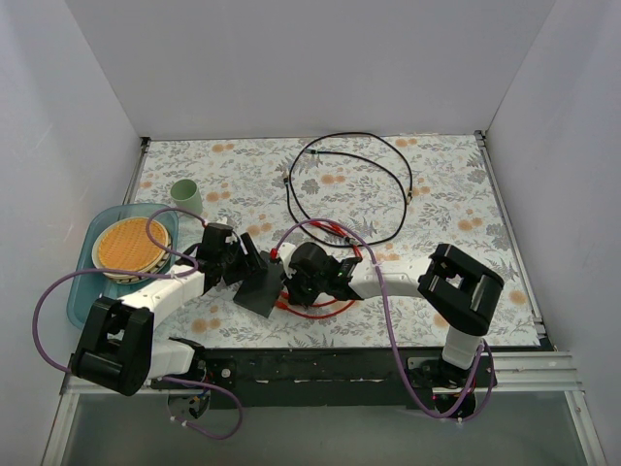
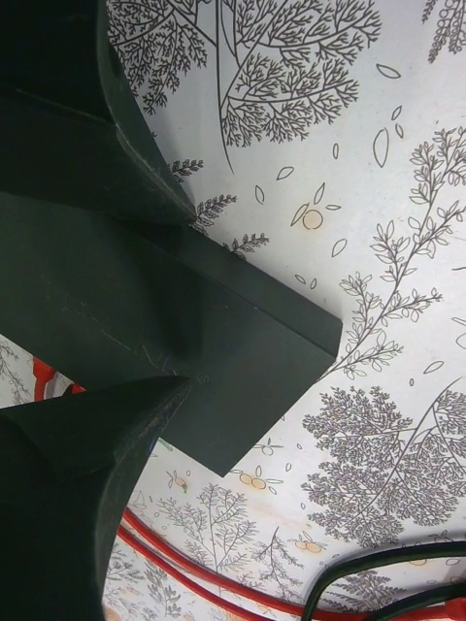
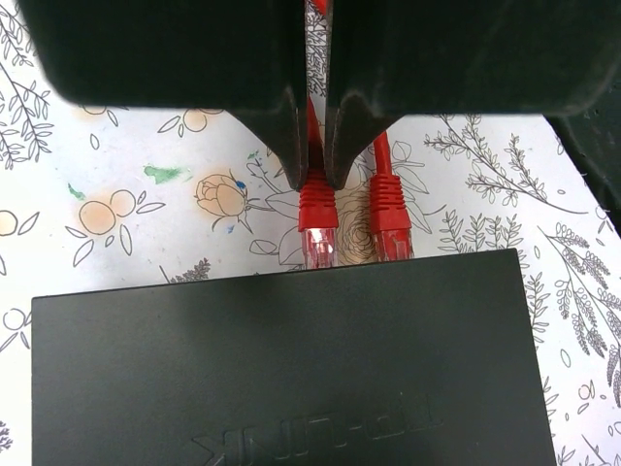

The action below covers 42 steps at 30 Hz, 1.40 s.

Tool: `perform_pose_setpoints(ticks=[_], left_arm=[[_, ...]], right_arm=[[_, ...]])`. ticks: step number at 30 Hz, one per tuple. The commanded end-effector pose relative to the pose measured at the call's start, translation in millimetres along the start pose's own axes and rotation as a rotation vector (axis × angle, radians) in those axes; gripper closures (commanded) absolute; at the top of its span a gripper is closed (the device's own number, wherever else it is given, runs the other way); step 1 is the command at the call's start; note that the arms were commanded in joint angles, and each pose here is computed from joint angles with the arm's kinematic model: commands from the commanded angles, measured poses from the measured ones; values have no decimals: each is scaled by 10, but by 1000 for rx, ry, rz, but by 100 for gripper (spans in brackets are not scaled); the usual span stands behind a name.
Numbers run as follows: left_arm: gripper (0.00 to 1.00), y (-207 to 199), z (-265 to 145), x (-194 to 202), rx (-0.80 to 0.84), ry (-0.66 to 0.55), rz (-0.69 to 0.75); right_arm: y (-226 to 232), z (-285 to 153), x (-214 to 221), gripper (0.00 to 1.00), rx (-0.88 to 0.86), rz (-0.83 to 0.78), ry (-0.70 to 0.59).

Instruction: Insert the plug into the switch port

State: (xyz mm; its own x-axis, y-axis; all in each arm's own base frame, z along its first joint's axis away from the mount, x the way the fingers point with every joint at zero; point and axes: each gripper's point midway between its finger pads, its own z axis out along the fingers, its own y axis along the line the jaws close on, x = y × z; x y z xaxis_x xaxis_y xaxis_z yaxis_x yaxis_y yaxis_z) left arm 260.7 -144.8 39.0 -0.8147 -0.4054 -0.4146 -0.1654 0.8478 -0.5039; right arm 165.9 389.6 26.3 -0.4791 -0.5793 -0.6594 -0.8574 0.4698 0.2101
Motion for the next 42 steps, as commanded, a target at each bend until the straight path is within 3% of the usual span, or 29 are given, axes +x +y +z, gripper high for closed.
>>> perform_pose_setpoints(ticks=[1,29,42], left_arm=[[39,-169,-78,411,116,172,-40],[49,-246,-94,841,184,319,-67],[48,-275,-105,682,155,247,-59]], right_arm=[[-31,164,-327,99,33,27,-130],[-159,146,-1142,99,124,93,-361],[-266,76,-915,99,171,98,-310]])
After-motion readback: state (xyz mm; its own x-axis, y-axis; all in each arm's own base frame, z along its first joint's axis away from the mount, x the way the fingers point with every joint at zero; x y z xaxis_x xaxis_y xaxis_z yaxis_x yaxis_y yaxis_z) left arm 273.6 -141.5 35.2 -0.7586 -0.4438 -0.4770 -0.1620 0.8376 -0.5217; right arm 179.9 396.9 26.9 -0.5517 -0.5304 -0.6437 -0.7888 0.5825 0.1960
